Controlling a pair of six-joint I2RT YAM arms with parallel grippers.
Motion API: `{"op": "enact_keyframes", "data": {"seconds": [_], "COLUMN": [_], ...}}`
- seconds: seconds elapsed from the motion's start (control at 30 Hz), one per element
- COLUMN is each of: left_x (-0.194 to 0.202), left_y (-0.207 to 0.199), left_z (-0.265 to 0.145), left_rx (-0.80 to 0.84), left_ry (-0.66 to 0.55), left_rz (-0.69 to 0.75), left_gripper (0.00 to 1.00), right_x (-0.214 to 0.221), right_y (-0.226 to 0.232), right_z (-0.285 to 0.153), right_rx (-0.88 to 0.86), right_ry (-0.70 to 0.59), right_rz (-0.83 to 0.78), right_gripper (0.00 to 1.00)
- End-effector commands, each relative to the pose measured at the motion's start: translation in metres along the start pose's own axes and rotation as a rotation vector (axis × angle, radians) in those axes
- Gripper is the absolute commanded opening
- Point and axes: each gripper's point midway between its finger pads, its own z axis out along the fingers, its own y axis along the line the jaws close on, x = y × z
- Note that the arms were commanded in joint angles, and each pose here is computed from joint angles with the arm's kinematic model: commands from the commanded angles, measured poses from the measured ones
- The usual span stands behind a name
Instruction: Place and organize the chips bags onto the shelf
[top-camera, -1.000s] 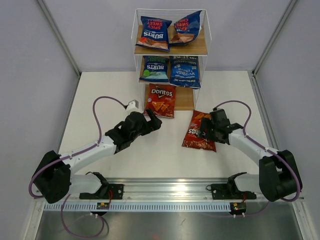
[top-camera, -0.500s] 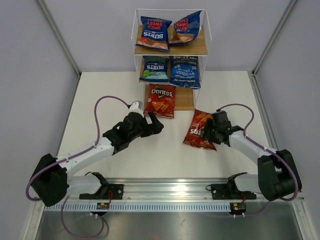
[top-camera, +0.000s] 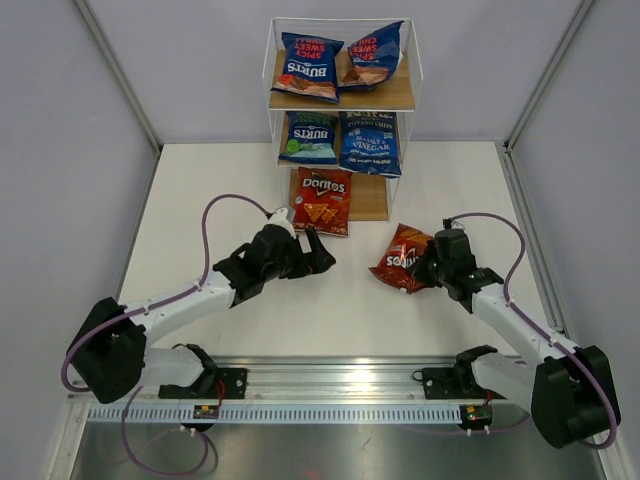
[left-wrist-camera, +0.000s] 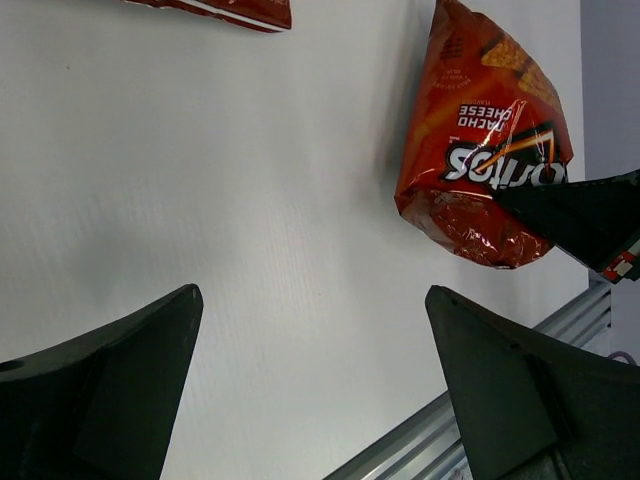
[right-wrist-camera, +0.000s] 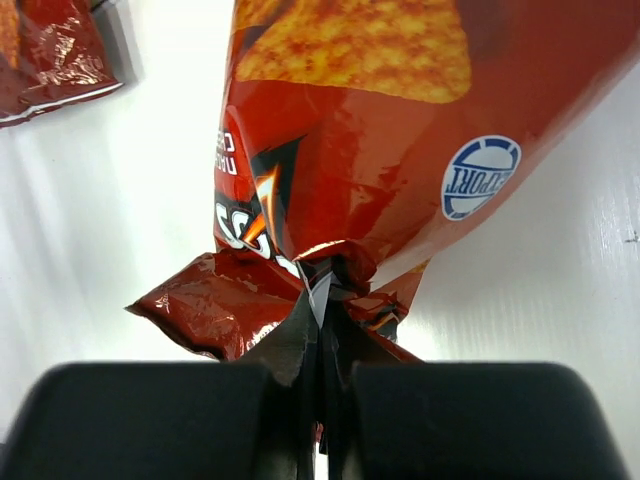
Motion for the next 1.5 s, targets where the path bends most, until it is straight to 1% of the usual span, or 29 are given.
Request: {"op": "enact_keyframes", "data": {"seconds": [0.0,0.03,0.07,0.1,0.13,0.17,0.2,0.23,0.27,0.3,0.33,0.37,0.4,0.47,0.53,0.57,0.6,0.63,0.77,0.8,0.87,0.9,0.97,1.07,1.1,1.17,1.3,1.37,1.47], "left_x": [0.000,-0.003,0.008,0.001,0.001,0.007,0.006,0.001,0.001,-0.001,0.003,0.003,-0.005,0.003,0.002,0.013,0.008,0.008,0.014,0.019,0.018,0.018,0.014,0.014,0.018,0.019,0.017,0.019,0.018], "left_y": [-0.028,-0.041,-0.036,-0.055,-0.061,-0.059,-0.082,-0.082,-0.089,-0.112,-0.111,-0.117,-0.135,-0.134,-0.140,-0.137,-0.153,-0.159,-0.168,-0.163,-0.165,-0.166,-0.177,-0.200,-0.201,-0.200,-0.212,-0.207,-0.208], "left_z": [-0.001,-0.003,-0.003,-0.010,-0.012,-0.012,-0.020,-0.016,-0.015,-0.020,-0.007,-0.004,-0.007,0.012,0.019,0.030,0.023,0.021,0.034,0.042,0.043,0.043,0.038,0.037,0.039,0.042,0.035,0.043,0.045], "left_rx": [0.139,0.199,0.213,0.305,0.329,0.338,0.419,0.395,0.401,0.458,0.432,0.446,0.517,0.514,0.530,0.528,0.622,0.664,0.692,0.653,0.659,0.665,0.699,0.756,0.752,0.743,0.834,0.793,0.787], "left_ry": [0.010,-0.010,-0.001,-0.047,-0.063,-0.073,-0.108,-0.164,-0.183,-0.204,-0.204,-0.208,-0.238,-0.219,-0.213,-0.181,-0.188,-0.194,-0.147,-0.127,-0.132,-0.135,-0.154,-0.119,-0.105,-0.097,-0.105,-0.090,-0.091], "left_rz": [-0.025,-0.061,-0.081,-0.098,-0.161,-0.187,-0.192,-0.220,-0.217,-0.203,-0.190,-0.187,-0.193,-0.195,-0.212,-0.206,-0.205,-0.194,-0.199,-0.195,-0.174,-0.171,-0.132,-0.017,0.018,0.017,-0.033,-0.046,-0.038], "left_gripper": [0.99,0.99,0.99,0.99,0.99,0.99,0.99,0.99,0.99,0.99,0.99,0.99,0.99,0.99,0.99,0.99,0.99,0.99,0.99,0.99,0.99,0.99,0.99,0.99,0.99,0.99,0.99,0.99,0.99], "right_x": [-0.016,-0.018,-0.021,-0.022,-0.024,-0.028,-0.028,-0.029,-0.031,-0.033,-0.034,-0.036,-0.039,-0.043,-0.044,-0.050,-0.047,-0.052,-0.059,-0.059,-0.060,-0.058,-0.059,-0.058,-0.058,-0.062,-0.069,-0.068,-0.065], "right_y": [0.013,0.015,0.018,0.019,0.021,0.024,0.026,0.027,0.030,0.032,0.033,0.036,0.039,0.046,0.051,0.056,0.051,0.051,0.053,0.053,0.062,0.059,0.062,0.072,0.075,0.079,0.088,0.094,0.099], "right_z": [-0.009,-0.011,-0.015,-0.015,-0.017,-0.021,-0.021,-0.023,-0.025,-0.027,-0.027,-0.030,-0.032,-0.039,-0.046,-0.053,-0.054,-0.061,-0.081,-0.084,-0.094,-0.095,-0.096,-0.100,-0.102,-0.108,-0.119,-0.127,-0.133], "right_rx": [-0.067,-0.076,-0.092,-0.107,-0.120,-0.145,-0.163,-0.175,-0.192,-0.206,-0.213,-0.226,-0.237,-0.261,-0.284,-0.301,-0.277,-0.276,-0.283,-0.283,-0.326,-0.312,-0.325,-0.368,-0.379,-0.395,-0.466,-0.511,-0.557], "right_ry": [-0.083,-0.096,-0.116,-0.133,-0.148,-0.175,-0.188,-0.196,-0.210,-0.220,-0.222,-0.233,-0.239,-0.240,-0.236,-0.256,-0.251,-0.278,-0.312,-0.311,-0.314,-0.305,-0.303,-0.279,-0.271,-0.285,-0.341,-0.346,-0.350], "right_rz": [0.039,0.058,0.068,0.082,0.119,0.135,0.170,0.188,0.202,0.224,0.232,0.241,0.249,0.247,0.238,0.220,0.209,0.200,0.147,0.134,0.116,0.112,0.111,0.113,0.112,0.106,0.118,0.091,0.067], "right_gripper": [0.02,0.02,0.02,0.02,0.02,0.01,0.01,0.01,0.01,0.00,0.00,0.00,0.00,0.00,0.01,0.01,0.01,0.01,0.01,0.01,0.02,0.02,0.02,0.02,0.02,0.02,0.02,0.02,0.02]}}
